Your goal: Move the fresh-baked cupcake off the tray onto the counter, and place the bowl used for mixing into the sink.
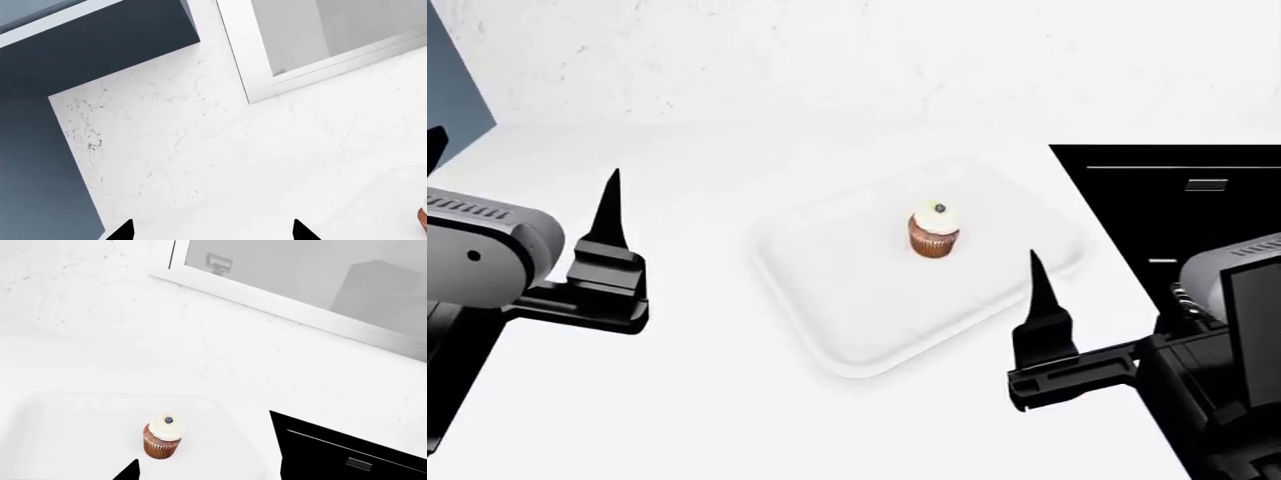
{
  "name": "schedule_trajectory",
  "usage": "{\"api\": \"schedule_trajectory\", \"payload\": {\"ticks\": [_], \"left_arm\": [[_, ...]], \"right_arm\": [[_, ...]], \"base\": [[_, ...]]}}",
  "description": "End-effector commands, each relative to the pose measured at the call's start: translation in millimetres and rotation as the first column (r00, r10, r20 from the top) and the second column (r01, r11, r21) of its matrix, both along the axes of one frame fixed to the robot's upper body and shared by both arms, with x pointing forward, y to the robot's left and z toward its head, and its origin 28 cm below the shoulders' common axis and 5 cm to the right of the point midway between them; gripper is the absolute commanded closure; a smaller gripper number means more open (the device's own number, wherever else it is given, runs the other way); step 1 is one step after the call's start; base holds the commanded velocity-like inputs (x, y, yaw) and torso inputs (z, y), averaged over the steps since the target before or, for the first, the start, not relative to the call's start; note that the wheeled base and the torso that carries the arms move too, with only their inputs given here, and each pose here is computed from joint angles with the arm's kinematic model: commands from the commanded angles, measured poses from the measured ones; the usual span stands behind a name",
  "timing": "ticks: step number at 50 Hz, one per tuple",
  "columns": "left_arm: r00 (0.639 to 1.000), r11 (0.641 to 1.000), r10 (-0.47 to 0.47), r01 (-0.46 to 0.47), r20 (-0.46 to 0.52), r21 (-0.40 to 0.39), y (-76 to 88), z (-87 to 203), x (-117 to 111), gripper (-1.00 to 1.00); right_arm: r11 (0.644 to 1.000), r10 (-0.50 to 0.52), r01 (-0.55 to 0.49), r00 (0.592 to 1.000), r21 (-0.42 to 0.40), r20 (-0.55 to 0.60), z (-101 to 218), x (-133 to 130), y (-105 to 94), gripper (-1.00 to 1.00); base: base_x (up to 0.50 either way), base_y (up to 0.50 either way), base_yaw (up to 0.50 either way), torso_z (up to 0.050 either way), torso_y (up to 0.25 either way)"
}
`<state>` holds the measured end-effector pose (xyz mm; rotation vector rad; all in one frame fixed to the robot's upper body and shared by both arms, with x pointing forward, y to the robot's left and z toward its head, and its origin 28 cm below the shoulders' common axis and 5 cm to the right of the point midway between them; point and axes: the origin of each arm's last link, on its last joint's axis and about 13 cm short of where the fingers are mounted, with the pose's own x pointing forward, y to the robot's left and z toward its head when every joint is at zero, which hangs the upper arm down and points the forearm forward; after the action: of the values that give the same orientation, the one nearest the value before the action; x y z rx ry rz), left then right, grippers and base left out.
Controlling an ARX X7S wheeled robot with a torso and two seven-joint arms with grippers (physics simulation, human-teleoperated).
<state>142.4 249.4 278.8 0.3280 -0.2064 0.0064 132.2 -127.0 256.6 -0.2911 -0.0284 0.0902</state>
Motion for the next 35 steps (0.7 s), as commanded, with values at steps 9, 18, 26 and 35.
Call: {"api": "schedule_trajectory", "payload": {"ticks": [9,18,26,35], "left_arm": [[1.0,1.0,0.0,0.0,-0.004,-0.001,0.0,-2,3,-1.0],[1.0,1.0,-0.008,0.008,-0.004,-0.001,-1.8,-2,7,-1.0],[1.0,1.0,-0.007,0.007,-0.009,-0.001,-1.3,-3,9,-1.0],[1.0,1.0,-0.003,0.003,-0.008,0.002,-0.8,-2,8,-1.0]], "right_arm": [[0.999,0.033,-0.034,0.999,0.006,0.005,0,9,6.2,-1.0],[0.987,0.158,-0.157,0.986,0.012,-0.046,25,44,19.7,-1.0],[0.96,0.275,-0.266,0.954,0.089,-0.116,37,86,27.3,-1.0],[0.956,0.263,-0.234,0.951,0.178,-0.165,47,114,27.2,-1.0]], "base": [[0.0,0.0,0.0,0.0,0.0],[0.0,0.0,0.0,0.0,0.0],[0.0,0.0,0.0,0.0,0.0],[0.0,0.0,0.0,0.0,0.0]]}}
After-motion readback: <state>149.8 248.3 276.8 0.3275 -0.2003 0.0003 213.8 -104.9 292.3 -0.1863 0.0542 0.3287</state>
